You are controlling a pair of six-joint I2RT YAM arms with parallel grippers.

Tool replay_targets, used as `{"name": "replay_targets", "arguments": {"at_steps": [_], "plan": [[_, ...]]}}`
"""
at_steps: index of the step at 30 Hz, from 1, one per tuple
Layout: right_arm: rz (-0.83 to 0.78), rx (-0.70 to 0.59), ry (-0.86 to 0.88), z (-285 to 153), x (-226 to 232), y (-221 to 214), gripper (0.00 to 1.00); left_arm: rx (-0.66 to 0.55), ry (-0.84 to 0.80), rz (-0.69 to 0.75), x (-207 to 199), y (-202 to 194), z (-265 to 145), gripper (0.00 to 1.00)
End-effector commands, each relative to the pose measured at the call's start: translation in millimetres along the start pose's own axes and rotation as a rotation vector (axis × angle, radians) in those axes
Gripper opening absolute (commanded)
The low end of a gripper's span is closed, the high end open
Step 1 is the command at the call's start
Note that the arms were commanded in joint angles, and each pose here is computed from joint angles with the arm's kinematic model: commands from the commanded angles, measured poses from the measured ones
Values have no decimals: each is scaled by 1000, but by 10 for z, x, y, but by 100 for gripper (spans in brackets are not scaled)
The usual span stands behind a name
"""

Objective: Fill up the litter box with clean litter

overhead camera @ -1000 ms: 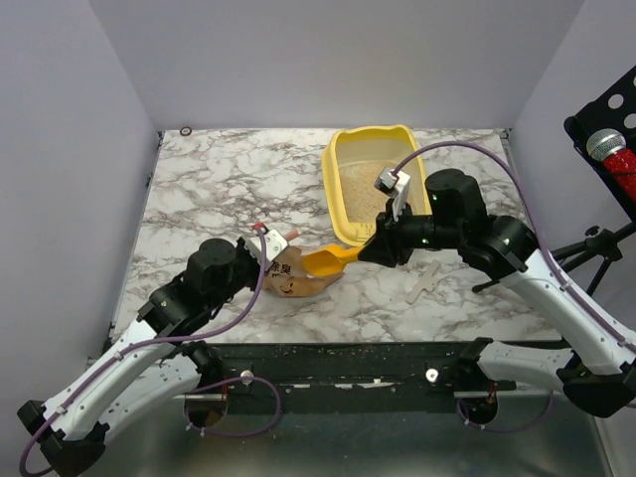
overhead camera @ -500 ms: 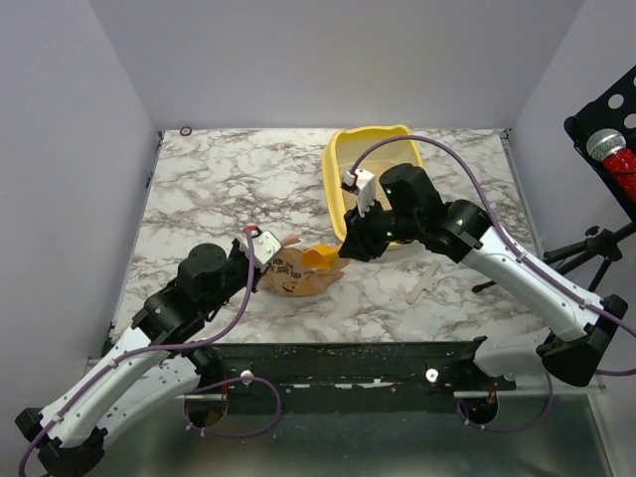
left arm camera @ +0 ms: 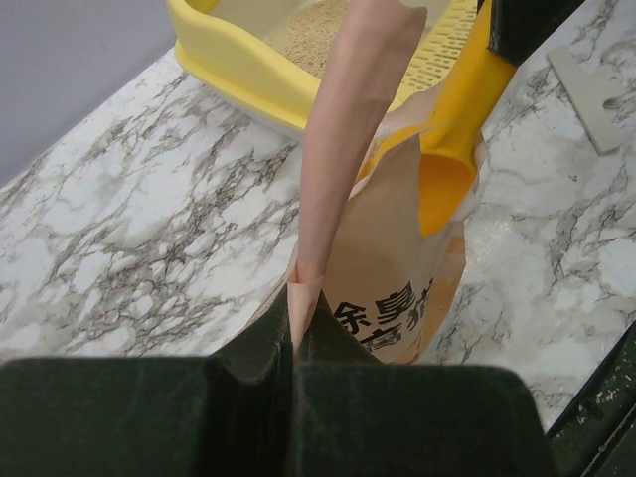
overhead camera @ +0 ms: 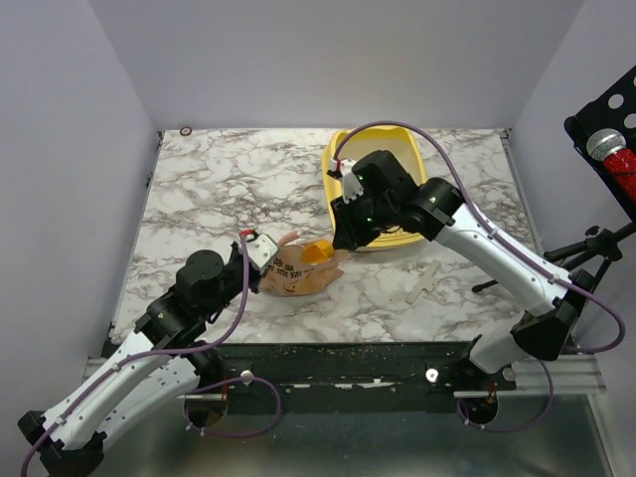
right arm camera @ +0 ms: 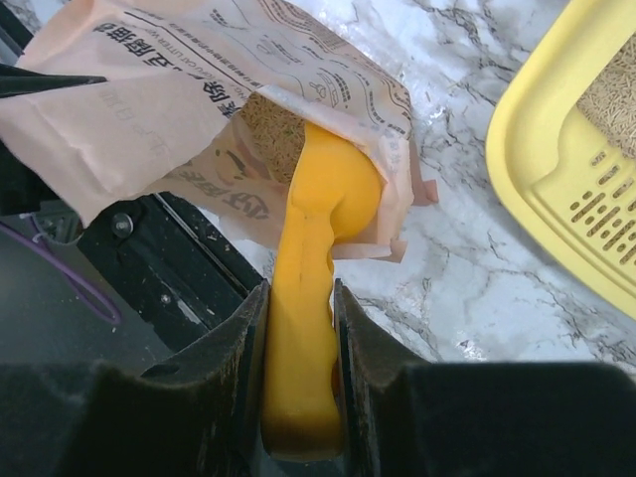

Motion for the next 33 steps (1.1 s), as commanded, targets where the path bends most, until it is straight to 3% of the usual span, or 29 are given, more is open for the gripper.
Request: {"name": "replay_targets", "arguments": {"at_steps": [1, 16, 23, 33], "plan": [[42, 186, -114, 151, -219, -246, 1, -179, 45, -40, 38, 236, -56, 0], [201, 212, 56, 960, -176, -630, 1, -214, 76, -65, 72, 232, -99, 0], [312, 49, 177, 1144, -107, -712, 1, -216, 87, -62, 87, 215, -109, 0], [436, -228, 402, 1020, 111, -782, 1, -220, 79, -53, 80, 191, -106, 0]]}}
Point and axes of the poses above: each gripper's point midway between its finger pads, its own z axis out along the fingers, its own x axis along the line the jaws close on, y = z × x, the point moved 6 cm from there along -z, back along the fingers, and after that the axes turned 15 degrees about -z, right-handed, at the moved point
